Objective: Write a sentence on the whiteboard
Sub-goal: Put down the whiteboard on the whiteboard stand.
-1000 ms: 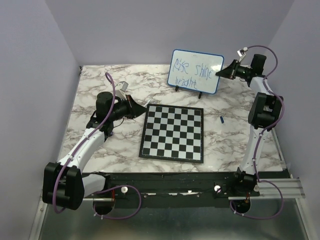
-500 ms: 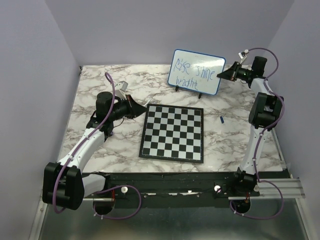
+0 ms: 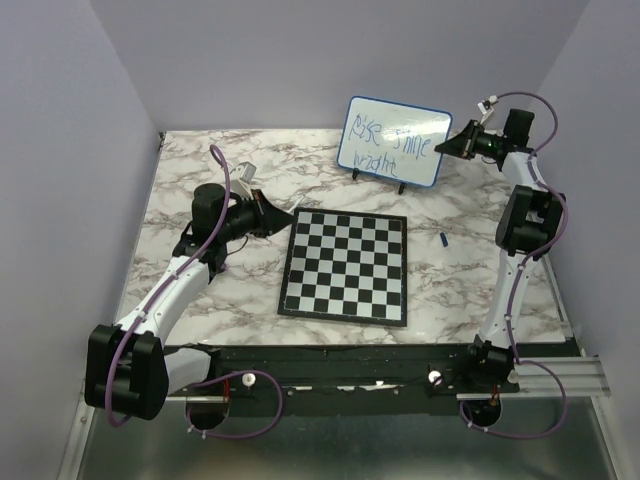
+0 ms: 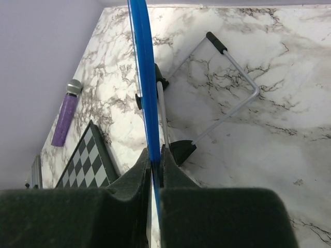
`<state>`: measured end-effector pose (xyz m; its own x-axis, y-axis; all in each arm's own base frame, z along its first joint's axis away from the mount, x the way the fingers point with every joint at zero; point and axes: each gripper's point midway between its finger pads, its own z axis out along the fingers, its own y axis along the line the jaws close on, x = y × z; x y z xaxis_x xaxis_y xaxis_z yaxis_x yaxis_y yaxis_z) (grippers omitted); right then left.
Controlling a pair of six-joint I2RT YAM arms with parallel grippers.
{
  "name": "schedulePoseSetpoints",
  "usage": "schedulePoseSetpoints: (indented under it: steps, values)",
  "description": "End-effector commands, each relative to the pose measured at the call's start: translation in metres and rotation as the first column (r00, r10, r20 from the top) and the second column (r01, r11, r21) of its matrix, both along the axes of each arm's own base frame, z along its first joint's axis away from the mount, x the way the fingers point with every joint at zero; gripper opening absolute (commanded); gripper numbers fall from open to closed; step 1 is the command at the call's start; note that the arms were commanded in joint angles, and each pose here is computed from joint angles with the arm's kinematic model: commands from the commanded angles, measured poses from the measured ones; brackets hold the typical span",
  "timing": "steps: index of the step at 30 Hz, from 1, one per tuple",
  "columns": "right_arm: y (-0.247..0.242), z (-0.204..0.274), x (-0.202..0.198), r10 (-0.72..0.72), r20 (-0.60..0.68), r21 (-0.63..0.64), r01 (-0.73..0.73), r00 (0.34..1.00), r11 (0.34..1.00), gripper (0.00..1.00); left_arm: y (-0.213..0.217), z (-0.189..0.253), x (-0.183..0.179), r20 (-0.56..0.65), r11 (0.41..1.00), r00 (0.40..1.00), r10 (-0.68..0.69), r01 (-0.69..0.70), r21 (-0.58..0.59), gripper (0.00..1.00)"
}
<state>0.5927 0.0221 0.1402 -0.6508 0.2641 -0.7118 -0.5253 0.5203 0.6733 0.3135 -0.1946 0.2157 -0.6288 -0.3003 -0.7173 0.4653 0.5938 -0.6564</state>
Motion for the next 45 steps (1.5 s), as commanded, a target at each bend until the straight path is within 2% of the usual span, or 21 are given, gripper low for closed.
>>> schedulePoseSetpoints:
  steps: [1,7,9,16,22,24,34,40,45]
  values:
    - [-0.020,-0.023,0.012,-0.104,-0.046,-0.061,0.101,0.994,0.993,0.11,-0.001,0.004,0.004,0.017,1.000,1.000,0.007,-0.007,-0.001,0.00]
    - [-0.024,-0.027,0.011,-0.132,-0.063,-0.090,0.126,0.989,0.988,0.13,-0.001,0.005,0.002,0.020,1.000,1.000,0.003,-0.003,0.001,0.00]
    - [-0.024,-0.027,0.011,-0.136,-0.065,-0.095,0.129,0.989,0.987,0.17,-0.001,0.005,0.001,0.020,1.000,1.000,0.003,-0.003,0.000,0.00]
    - [-0.028,-0.029,0.012,-0.157,-0.073,-0.116,0.148,0.985,0.982,0.22,-0.001,0.005,0.002,0.020,1.000,1.000,0.003,-0.003,0.001,0.00]
    - [-0.028,-0.029,0.013,-0.157,-0.072,-0.119,0.148,0.985,0.982,0.23,-0.001,0.006,0.002,0.023,1.000,1.000,0.003,-0.003,0.000,0.00]
    - [-0.027,-0.028,0.012,-0.151,-0.069,-0.117,0.142,0.986,0.983,0.31,-0.001,0.007,0.002,0.023,1.000,1.000,0.003,-0.003,-0.001,0.00]
    - [-0.026,-0.019,0.005,-0.135,-0.037,-0.136,0.129,0.990,0.982,0.51,-0.001,0.010,0.002,0.029,1.000,1.000,-0.001,0.001,-0.002,0.00]
    - [-0.031,-0.003,-0.001,-0.157,0.008,-0.192,0.155,0.988,0.969,0.79,-0.001,0.013,0.001,0.041,1.000,0.999,-0.004,0.004,0.000,0.00]
    - [-0.039,0.016,-0.011,-0.165,0.050,-0.228,0.172,0.985,0.958,0.84,-0.003,0.018,0.000,0.056,1.000,0.998,-0.019,0.019,-0.001,0.00]
